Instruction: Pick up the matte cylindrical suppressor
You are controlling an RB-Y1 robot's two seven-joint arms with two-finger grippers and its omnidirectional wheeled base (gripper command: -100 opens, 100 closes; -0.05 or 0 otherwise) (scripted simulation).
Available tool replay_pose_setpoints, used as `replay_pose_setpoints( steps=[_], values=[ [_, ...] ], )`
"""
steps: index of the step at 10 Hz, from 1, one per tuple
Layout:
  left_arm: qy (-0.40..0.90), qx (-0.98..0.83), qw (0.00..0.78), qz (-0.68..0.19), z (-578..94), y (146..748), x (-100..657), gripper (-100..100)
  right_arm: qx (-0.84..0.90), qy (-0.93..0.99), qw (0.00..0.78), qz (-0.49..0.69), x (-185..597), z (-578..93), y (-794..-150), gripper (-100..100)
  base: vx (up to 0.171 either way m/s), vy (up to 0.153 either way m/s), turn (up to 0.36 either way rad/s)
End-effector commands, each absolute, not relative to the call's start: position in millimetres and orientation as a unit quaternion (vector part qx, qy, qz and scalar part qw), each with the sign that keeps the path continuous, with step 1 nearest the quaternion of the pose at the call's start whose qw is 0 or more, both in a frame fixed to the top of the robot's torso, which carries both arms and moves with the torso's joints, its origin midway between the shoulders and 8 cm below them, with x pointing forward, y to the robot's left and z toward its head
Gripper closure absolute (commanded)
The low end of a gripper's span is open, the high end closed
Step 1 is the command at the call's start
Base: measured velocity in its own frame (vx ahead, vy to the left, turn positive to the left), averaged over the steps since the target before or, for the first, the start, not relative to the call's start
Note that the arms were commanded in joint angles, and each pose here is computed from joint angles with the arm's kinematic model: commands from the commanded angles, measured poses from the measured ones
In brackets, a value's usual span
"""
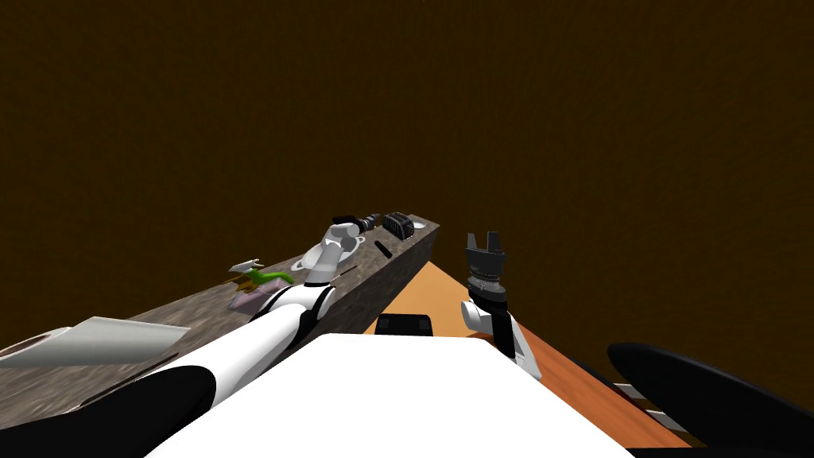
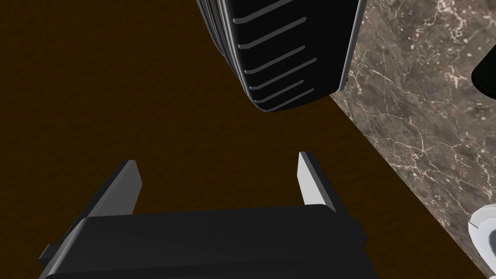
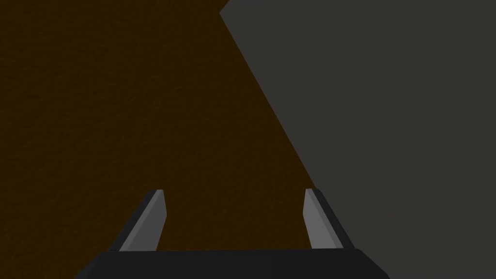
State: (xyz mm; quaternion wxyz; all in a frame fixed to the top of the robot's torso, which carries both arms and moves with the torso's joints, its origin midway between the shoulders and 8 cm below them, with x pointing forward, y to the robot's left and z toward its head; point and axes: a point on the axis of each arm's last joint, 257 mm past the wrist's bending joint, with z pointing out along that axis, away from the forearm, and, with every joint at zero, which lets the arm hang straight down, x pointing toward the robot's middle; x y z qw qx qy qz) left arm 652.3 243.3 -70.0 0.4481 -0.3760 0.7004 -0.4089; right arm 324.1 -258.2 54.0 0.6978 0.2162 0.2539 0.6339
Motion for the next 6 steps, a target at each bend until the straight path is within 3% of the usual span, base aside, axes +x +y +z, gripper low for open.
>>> replay_pose_setpoints(
  steps=[1,6],
  values=[
    [0.712,-0.374,0.439,-0.401,-77.1,241.6,649.0,-100,0.216,0.254,0.698,0.634,324.1,54.0,-258.2,0,0.007,0.007,-0.063],
    [0.712,-0.374,0.439,-0.401,-77.1,241.6,649.0,-100,0.216,0.254,0.698,0.634,324.1,54.0,-258.2,0,0.000,0.002,0.001]
  ],
)
